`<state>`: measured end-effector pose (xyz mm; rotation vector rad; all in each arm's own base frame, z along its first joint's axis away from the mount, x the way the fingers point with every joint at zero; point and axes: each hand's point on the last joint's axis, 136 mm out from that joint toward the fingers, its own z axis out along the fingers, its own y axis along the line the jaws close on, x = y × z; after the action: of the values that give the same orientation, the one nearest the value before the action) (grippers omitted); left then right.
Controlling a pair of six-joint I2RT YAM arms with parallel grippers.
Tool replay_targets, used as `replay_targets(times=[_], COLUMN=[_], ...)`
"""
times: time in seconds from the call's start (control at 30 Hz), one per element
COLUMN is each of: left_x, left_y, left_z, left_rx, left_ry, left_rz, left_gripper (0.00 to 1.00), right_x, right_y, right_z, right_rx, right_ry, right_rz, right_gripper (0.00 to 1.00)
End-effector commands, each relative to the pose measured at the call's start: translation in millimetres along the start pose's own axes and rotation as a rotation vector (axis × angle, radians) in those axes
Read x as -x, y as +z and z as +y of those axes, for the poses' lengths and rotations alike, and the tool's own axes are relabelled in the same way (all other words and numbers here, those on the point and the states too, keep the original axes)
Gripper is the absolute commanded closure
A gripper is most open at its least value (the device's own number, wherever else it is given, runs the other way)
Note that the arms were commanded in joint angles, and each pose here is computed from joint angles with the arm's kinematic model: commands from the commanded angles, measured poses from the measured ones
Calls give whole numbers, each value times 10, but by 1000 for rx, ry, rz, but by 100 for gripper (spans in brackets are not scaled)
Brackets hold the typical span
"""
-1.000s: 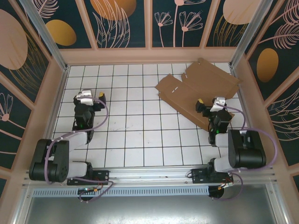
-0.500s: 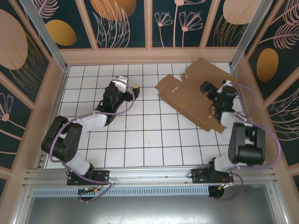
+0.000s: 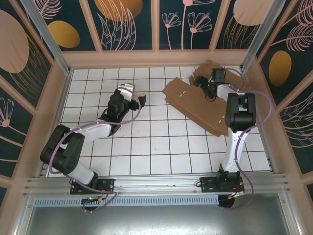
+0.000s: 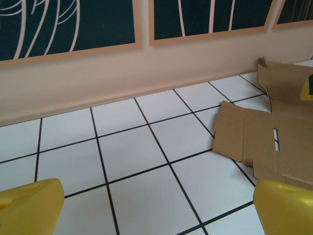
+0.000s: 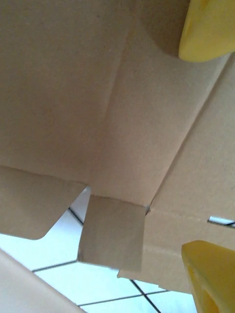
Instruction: Fold the paper box
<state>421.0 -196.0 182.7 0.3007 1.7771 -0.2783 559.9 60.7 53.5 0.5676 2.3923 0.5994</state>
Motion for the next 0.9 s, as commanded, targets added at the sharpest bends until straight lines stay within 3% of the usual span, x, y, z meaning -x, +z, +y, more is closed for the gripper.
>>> replay_targets(times=[0.0,0.23,0.5,0.7,0.87], left_x=[26,-54,-144,-206,-409], left_y=[-92,-211,-119,354,806], left_z=[122,321,211,-225,-417], left_rx=[59,162,103,-100,-156], left_ry=[16,-57,-85,-107,-169], left_rz=[-16,-82,-33,176,352], left_gripper=[1,1,1,1,1], right_x=[-464,-981,-1590,-1336,-997], right_y=[164,204,-99,-650,-1063], right_z=[-170,64,461,910,883], right_rx=[-113,-104,5,187,205], right_ry=[-68,-242,-426,-408,-298], right_rz=[196,302,330,151,-24], right_gripper=[7,5,3,3,4])
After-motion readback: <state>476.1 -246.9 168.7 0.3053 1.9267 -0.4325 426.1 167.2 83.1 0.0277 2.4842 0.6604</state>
